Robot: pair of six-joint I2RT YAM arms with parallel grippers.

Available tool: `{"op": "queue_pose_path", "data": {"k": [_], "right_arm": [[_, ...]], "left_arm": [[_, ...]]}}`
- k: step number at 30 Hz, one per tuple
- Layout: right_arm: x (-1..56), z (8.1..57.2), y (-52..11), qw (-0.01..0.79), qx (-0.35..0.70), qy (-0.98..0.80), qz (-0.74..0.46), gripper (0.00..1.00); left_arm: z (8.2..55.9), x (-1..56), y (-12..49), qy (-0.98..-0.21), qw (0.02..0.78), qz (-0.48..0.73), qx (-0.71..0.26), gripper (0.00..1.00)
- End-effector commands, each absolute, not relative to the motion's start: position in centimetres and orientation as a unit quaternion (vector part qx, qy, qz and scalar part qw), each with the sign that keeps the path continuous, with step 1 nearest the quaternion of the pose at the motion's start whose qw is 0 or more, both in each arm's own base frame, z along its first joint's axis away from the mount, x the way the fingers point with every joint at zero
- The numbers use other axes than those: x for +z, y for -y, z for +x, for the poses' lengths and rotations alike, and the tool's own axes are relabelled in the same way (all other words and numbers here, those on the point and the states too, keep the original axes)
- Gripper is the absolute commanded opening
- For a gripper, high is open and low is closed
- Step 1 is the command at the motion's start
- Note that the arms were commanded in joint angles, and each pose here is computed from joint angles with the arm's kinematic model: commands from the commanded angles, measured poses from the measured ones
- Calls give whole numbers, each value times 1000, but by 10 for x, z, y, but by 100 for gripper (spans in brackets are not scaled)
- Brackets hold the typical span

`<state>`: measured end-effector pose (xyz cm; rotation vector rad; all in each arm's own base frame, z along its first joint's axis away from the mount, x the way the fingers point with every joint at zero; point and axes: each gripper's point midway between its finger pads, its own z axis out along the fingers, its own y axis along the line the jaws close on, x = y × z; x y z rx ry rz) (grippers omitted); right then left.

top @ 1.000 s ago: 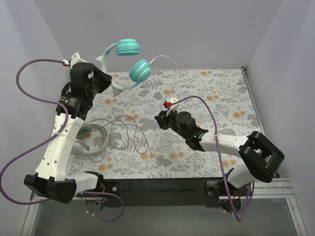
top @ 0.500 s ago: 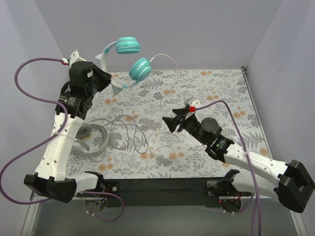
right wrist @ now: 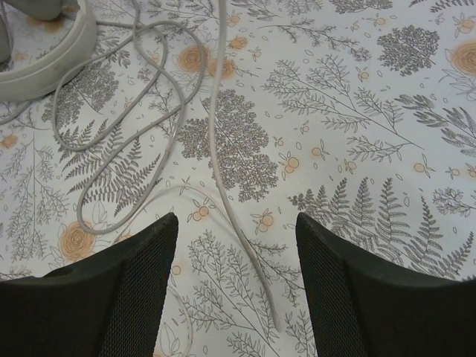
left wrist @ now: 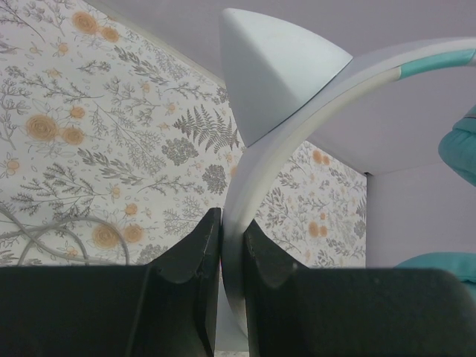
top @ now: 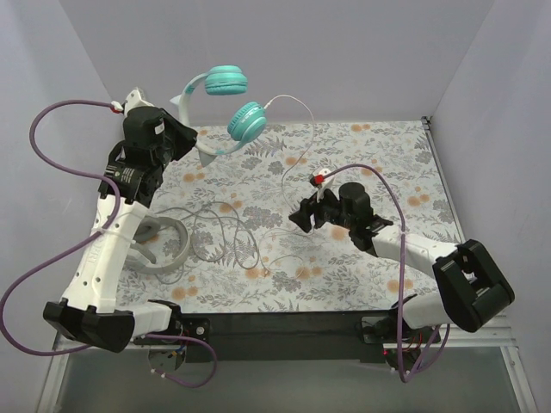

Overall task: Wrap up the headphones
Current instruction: Wrap the headphone cable with the right arm

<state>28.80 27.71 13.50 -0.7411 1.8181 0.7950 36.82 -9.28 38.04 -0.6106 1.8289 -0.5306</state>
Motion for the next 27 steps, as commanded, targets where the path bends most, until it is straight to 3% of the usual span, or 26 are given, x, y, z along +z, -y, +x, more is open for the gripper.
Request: {"op": "queue_pose_path", "data": {"k": [1,6,10,12,13,16,22,27], "right_arm": [[161,295,-296,507,358,-712,-328,71],[137,298,-295,496,358,-734,-296,67],[126,300,-299,510,317,-752,-270,53],[126,289,-311,515,304,-754,-272,34],[123,294,-304,520,264,-773,-250,18],[122,275,-311,493,227,-799,-259,1],[119,226,-281,398,86,-852,-330,1],[186,196,-285,396,41,-834,-383,1]], "left_arm": [[368,420,96,-732,573,-257,-264,0],[371,419,96,-732,573,-259,-262,0],[376,415,96,-734,570,-264,-259,0],[380,410,95,-736,569,-267,-254,0],[381,407,95,-737,567,-267,-252,0],[387,400,91,-736,571,-275,-239,0],[403,364,76,-745,577,-286,-177,0],[408,342,70,-747,586,-286,-127,0]]}}
